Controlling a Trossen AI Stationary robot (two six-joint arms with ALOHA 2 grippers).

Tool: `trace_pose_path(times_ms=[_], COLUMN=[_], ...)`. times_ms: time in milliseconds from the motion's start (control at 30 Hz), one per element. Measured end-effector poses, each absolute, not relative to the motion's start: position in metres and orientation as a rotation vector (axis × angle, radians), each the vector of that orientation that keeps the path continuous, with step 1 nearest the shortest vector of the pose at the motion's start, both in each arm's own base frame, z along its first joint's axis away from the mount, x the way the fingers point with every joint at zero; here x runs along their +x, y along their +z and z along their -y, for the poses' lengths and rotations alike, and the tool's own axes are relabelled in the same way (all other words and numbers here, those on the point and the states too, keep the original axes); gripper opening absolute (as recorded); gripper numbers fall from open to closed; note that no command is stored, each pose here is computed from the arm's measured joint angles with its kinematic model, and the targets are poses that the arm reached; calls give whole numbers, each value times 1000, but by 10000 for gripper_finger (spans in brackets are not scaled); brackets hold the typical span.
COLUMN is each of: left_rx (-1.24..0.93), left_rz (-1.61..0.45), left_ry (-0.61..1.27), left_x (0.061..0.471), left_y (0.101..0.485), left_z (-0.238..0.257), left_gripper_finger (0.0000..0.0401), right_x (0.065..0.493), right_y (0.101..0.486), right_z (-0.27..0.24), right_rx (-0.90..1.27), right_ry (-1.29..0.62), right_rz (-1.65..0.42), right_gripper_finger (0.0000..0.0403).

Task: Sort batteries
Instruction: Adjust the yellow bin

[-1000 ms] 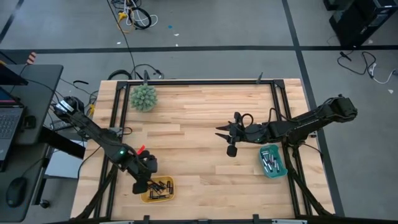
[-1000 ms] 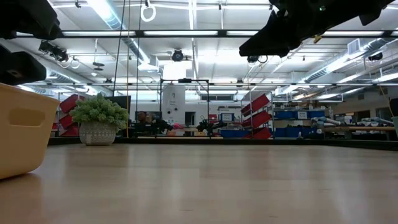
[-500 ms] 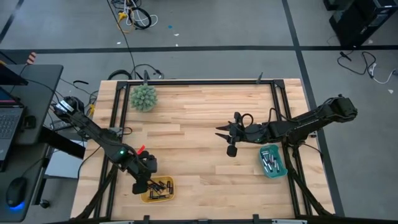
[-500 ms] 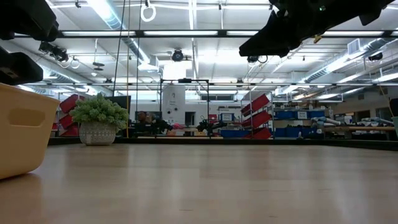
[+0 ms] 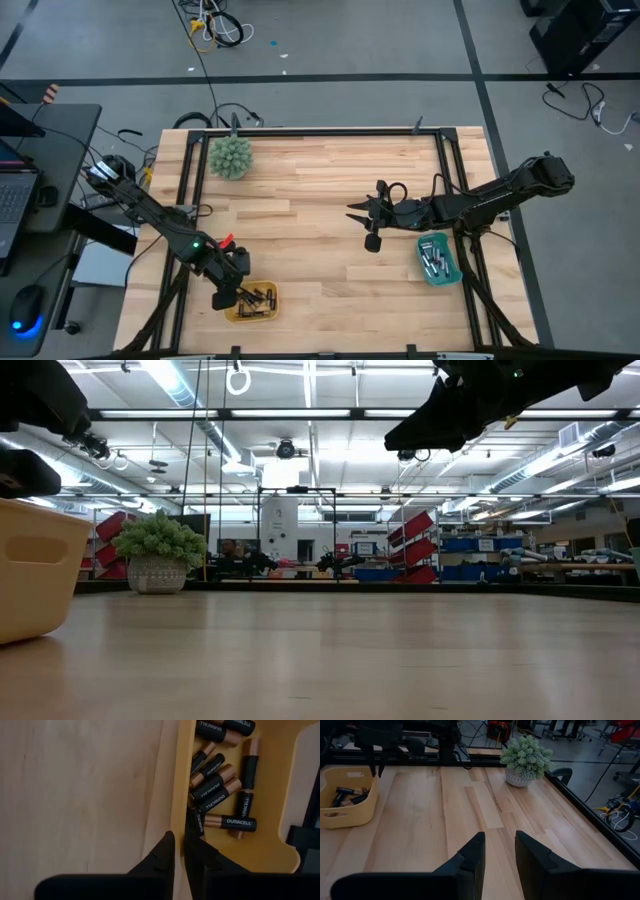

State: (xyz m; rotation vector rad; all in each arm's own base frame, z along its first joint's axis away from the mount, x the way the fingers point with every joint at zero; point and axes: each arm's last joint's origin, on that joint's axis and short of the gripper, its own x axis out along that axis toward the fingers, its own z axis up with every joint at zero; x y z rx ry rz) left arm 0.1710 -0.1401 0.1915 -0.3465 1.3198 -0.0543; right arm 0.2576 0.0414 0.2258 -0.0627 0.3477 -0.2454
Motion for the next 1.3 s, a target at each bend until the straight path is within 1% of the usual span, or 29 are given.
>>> trace_pose_path(times_ms=[233,467,867,1000,1200,1300], left_rx=[-342,-244,-218,-203,-148,-131], left_rz=[-1344,-1395,-1396,-1371,-1356,-1366], left_ry=[-27,102,106,91,123,141], left_x=[169,161,161,164,167,166], left_y=[191,188,188,197,217,221], left_z=[138,127,126,128,128,127], left_gripper_finger=[4,5,5,5,5,5], right_x=[258,258,258,258,258,257], right_y=[226,226,226,226,226,224], right_z=[-41,-41,-41,-41,-41,-41], right_rx=[-63,-63,-63,-63,-64,-70], right_ry=[-245,-245,-245,-245,-245,-256], right_rz=[-348,-348,-348,-348,-351,-367], right_gripper_finger=[92,92,92,92,92,92])
